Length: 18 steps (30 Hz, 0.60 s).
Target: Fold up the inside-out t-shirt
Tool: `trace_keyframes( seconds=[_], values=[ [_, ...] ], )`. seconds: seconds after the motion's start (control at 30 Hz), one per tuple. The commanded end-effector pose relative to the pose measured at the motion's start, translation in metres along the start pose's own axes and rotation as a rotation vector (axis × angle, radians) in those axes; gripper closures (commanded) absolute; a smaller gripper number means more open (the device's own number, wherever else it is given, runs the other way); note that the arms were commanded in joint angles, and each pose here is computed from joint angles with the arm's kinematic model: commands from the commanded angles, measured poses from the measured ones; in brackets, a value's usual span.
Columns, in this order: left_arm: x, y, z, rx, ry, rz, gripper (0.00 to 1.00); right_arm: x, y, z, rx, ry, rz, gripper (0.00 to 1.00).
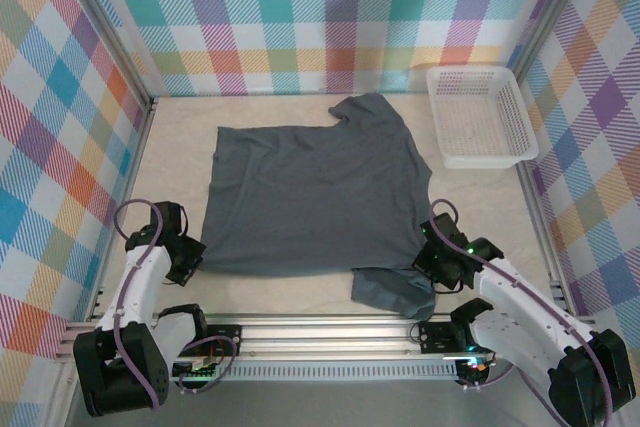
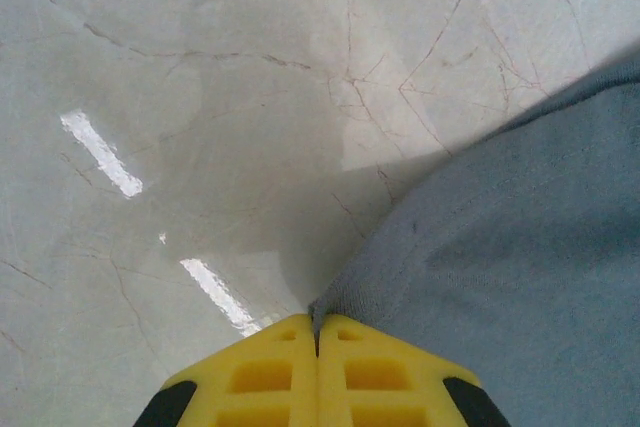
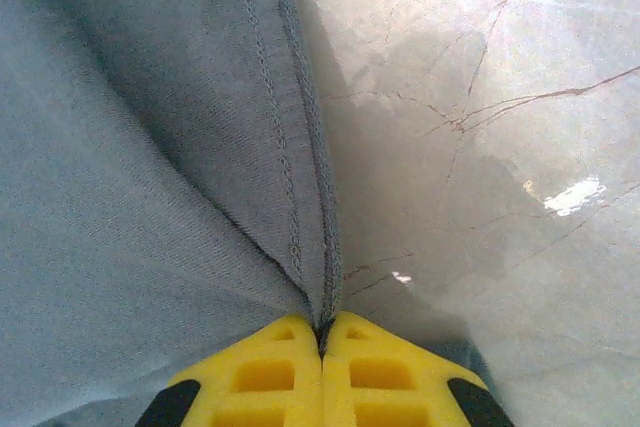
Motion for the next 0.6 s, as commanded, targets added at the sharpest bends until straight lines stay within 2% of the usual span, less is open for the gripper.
trace_keyframes(
  seconds=[0.0, 0.1, 0.17, 0.33, 0.57],
  values=[
    [-0.052, 0.048, -0.046, 0.096, -0.058, -0.14, 1.0, -0.048, 0.047, 0.049, -0.07, 0.081, -0.174, 1.0],
    [-0.069, 0.057, -0.073, 0.126, -0.105, -0.178, 1.0, -0.079, 0.057, 0.067, -0.117, 0.061, -0.238, 1.0],
    [-0.078, 0.058, -0.087, 0.134, -0.121, -0.192, 1.0, -0.093, 0.058, 0.082, -0.182, 0.044, -0.224, 1.0],
    [-0.098, 0.054, -0.1, 0.106, -0.125, -0.213, 1.0, -0.1, 0.044, 0.103, -0.18, 0.106, -0.164, 1.0],
    [-0.109, 0.036, -0.12, 0.128, -0.158, -0.191, 1.0, -0.122, 0.032, 0.115, -0.191, 0.084, -0.191, 1.0]
  ],
)
Point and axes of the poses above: each hand's point on the last joint's axis, 136 mm out from that joint toward the fingers, its own y axis back along the fingers, its own z axis along the line the jaws close on, x = y × z, the point moved 1 cm from there along y, back along the fingers, and after that the axes turned 13 degrees about -y, right-handed, at the moved point
